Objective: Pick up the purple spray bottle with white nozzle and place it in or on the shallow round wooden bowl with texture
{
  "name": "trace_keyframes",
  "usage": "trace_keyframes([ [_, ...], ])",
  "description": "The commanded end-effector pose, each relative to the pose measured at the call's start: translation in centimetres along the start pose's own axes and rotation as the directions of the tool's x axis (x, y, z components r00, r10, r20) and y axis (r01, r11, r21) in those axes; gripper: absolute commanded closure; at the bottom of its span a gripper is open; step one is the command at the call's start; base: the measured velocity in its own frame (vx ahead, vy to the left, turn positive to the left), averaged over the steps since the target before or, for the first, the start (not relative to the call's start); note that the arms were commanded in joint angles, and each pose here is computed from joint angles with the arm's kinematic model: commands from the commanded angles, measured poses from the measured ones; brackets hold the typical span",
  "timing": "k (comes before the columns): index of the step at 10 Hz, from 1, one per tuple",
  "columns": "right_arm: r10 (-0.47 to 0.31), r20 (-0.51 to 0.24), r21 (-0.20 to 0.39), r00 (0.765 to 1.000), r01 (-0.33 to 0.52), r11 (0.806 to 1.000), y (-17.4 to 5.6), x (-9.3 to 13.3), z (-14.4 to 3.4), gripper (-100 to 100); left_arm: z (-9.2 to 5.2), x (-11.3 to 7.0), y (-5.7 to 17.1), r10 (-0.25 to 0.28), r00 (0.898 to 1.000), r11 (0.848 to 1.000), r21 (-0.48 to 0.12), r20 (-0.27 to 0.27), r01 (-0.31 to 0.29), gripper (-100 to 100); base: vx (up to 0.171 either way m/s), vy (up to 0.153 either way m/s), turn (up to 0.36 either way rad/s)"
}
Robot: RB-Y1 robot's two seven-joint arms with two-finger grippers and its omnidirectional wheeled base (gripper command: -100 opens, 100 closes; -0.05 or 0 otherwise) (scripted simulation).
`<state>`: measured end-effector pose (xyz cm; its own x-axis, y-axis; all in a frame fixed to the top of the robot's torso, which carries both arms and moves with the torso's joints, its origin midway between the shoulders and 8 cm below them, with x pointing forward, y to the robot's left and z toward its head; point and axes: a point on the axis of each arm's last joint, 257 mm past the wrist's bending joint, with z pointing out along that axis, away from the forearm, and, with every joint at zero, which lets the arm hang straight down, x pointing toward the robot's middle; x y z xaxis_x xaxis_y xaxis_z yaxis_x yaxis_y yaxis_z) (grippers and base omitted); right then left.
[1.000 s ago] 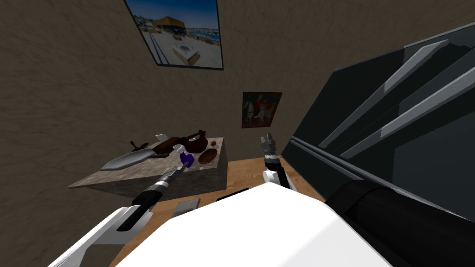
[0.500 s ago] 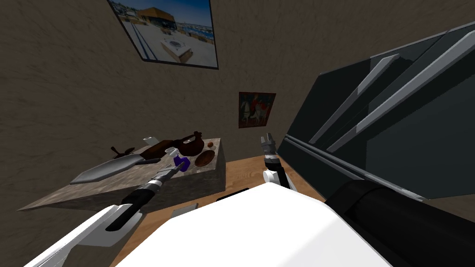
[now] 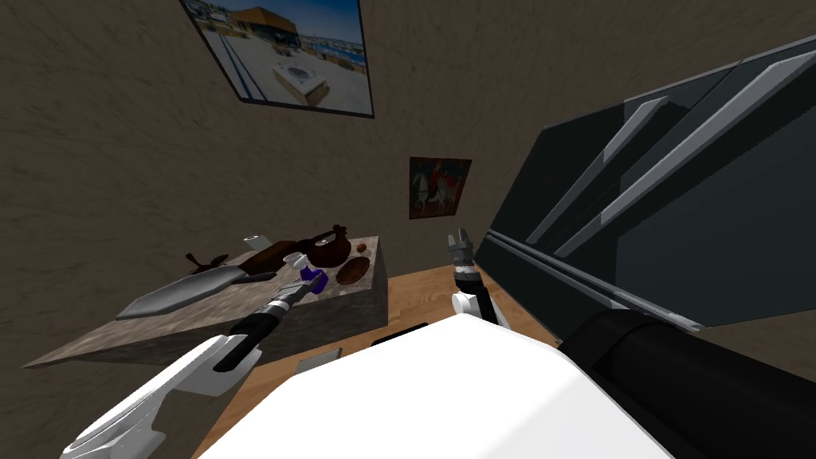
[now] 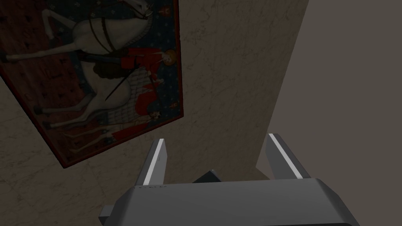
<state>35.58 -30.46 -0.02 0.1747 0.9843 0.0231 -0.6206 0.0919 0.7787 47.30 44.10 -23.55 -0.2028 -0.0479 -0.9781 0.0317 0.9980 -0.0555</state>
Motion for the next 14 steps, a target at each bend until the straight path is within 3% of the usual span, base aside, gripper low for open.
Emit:
trace_keyframes([
  [1,0.0,0.0,0.0,1.0,0.0,1.0,0.0,0.0,0.0,0,0.9,-0.2,-0.4,-0.003,1.0,1.0,-0.009,-0.001,0.003,-100,-0.056,0.057,-0.039],
  [6,0.0,0.0,0.0,1.0,0.0,1.0,0.0,0.0,0.0,0,4.2,-0.9,-2.0,-0.002,1.0,1.0,-0.027,0.001,0.002,-100,-0.055,0.049,-0.039],
  [7,0.0,0.0,0.0,1.0,0.0,1.0,0.0,0.0,0.0,0,3.8,-0.8,-1.9,-0.002,1.0,1.0,-0.023,0.002,0.002,-100,-0.023,0.024,-0.015],
  [8,0.0,0.0,0.0,1.0,0.0,1.0,0.0,0.0,0.0,0,3.9,-0.8,-1.8,-0.002,1.0,1.0,-0.025,0.001,0.002,100,0.0,0.0,0.0],
  [12,0.0,0.0,0.0,1.0,0.0,1.0,0.0,0.0,0.0,0,3.9,-0.8,-1.8,0.0,1.0,1.0,-0.027,0.001,0.0,100,0.0,0.0,0.0],
  [13,0.0,0.0,0.0,1.0,0.0,1.0,0.0,0.0,0.0,0,3.9,-0.8,-1.8,0.0,1.0,1.0,-0.027,0.0,0.0,0,0.0,0.0,0.0],
  [14,0.0,0.0,0.0,1.0,0.0,1.0,0.0,0.0,0.0,0,2.9,-0.6,-1.3,-0.003,1.0,1.0,-0.02,0.0,0.003,100,0.037,-0.03,0.041],
])
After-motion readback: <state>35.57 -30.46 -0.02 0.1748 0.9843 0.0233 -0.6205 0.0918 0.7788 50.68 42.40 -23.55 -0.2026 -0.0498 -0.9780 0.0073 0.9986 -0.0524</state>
